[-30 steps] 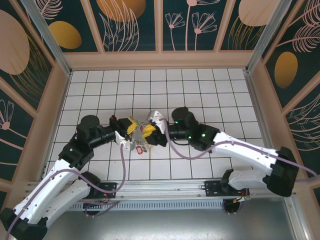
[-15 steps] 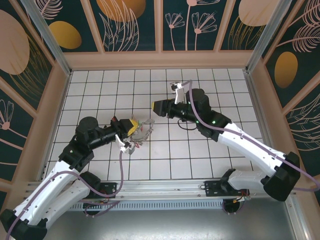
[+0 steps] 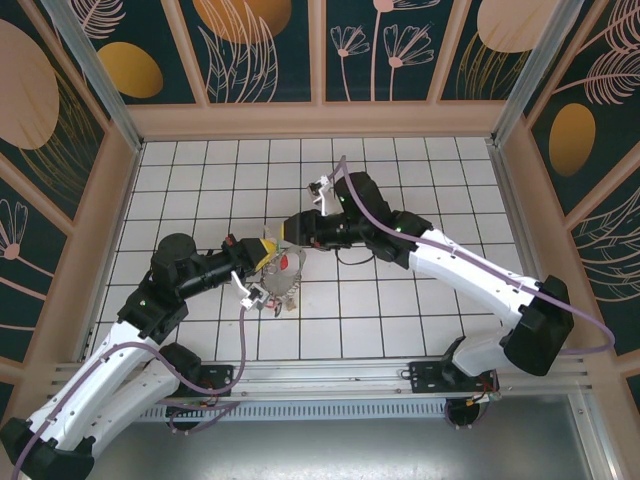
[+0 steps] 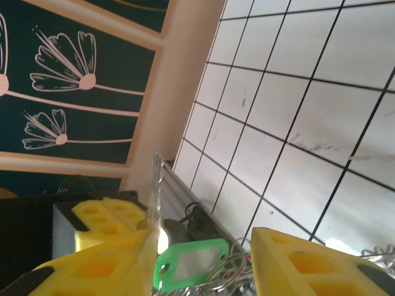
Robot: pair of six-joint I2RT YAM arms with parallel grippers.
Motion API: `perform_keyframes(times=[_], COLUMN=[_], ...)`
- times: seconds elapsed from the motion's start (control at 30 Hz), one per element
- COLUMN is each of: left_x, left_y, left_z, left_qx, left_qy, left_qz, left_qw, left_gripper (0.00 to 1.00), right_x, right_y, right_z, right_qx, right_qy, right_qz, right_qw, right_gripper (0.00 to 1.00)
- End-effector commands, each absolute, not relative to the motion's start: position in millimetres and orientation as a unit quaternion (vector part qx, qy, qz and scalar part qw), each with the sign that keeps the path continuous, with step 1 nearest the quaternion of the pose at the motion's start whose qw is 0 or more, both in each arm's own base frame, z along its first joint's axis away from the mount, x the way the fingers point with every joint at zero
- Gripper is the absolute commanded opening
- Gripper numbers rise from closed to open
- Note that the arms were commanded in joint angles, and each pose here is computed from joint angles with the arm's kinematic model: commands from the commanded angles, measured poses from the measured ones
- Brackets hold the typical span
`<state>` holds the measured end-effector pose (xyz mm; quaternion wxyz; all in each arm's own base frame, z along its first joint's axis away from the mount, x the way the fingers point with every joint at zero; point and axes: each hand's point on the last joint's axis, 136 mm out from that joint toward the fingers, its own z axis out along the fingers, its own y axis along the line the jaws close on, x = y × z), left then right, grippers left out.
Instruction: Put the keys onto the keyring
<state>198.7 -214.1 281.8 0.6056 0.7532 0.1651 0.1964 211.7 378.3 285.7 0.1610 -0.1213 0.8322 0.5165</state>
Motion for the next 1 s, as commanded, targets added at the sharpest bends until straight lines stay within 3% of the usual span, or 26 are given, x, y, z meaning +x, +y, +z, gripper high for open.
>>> perform_keyframes(times=[0.0, 0.27, 0.4, 0.67, 0.73, 0.87, 0.97], left_x=[196, 194, 193, 191, 188, 181, 179], left_y=[-217, -219, -220, -221, -221, -223, -224], left_z=[295, 293, 294, 292, 292, 298, 299], left_qx=[0.742, 0.743, 0.743, 0.741, 0.74, 0.73, 0.729], left_qy=[0.134, 0.132, 0.129, 0.122, 0.118, 0.105, 0.098], left_qz=[0.213, 0.208, 0.205, 0.208, 0.206, 0.197, 0.197], left_qw=[0.622, 0.623, 0.624, 0.626, 0.629, 0.646, 0.649], left_gripper=[0.0, 0.0, 0.0, 0.0, 0.0, 0.0, 0.0], right_x=[200, 191, 190, 188, 192, 192, 180], right_y=[388, 403, 409, 413, 409, 401, 400], right_z=[299, 290, 289, 300, 299, 301, 299], right_qx=[-0.14, -0.173, -0.184, -0.196, -0.192, -0.201, -0.246], right_qy=[0.823, 0.818, 0.812, 0.794, 0.794, 0.786, 0.777], right_qz=[0.534, 0.539, 0.546, 0.569, 0.571, 0.579, 0.576], right_qw=[0.134, 0.103, 0.096, 0.085, 0.085, 0.08, 0.062], right_gripper=[0.45, 0.44, 0.33, 0.23, 0.17, 0.17, 0.24])
